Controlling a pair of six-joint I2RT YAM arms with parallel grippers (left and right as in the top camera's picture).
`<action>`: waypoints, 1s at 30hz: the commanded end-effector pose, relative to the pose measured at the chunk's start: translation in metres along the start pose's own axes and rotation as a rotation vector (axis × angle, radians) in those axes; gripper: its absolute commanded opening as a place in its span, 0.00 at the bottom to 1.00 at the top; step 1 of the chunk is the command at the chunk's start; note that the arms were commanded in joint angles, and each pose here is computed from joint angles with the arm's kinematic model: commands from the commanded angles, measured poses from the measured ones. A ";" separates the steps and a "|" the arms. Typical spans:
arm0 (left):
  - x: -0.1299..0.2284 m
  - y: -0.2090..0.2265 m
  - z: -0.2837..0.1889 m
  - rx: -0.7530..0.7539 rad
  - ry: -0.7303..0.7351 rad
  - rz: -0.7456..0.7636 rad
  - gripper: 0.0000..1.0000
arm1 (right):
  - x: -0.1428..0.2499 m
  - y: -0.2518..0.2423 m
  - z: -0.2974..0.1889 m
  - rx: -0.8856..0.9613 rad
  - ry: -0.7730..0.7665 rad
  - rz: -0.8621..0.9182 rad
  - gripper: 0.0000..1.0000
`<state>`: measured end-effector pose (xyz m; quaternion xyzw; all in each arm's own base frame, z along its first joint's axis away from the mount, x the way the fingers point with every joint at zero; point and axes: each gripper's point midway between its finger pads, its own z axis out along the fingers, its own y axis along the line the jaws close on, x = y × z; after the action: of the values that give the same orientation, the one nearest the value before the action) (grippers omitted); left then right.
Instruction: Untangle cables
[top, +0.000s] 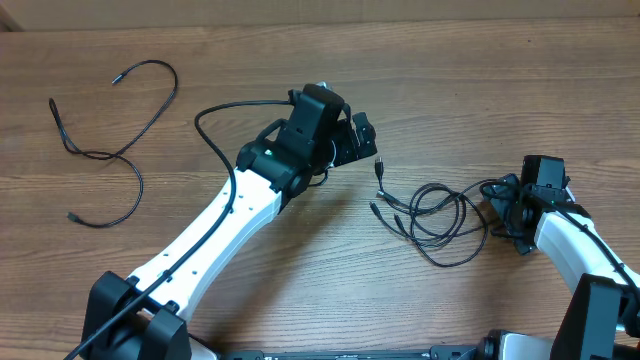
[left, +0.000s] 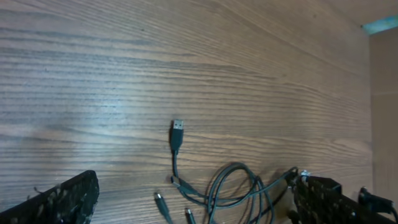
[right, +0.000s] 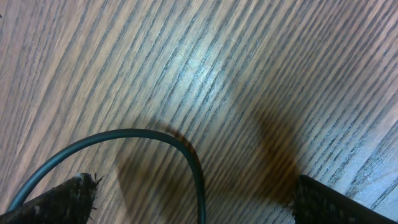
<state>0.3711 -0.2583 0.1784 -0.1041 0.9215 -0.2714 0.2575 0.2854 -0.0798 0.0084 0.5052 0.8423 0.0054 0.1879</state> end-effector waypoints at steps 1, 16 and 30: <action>0.000 0.005 -0.001 -0.023 -0.006 0.041 1.00 | 0.002 0.002 0.000 -0.012 0.015 0.004 1.00; 0.005 0.028 -0.003 -0.132 0.008 0.127 1.00 | 0.002 0.002 0.000 -0.012 0.015 0.004 1.00; -0.023 0.040 -0.007 -0.233 -0.134 0.187 1.00 | 0.002 0.002 0.000 -0.012 0.015 0.004 1.00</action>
<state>0.3790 -0.2240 0.1682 -0.0669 0.9361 -0.1599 0.3062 0.2855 -0.0799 0.0085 0.5053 0.8422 0.0056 0.1880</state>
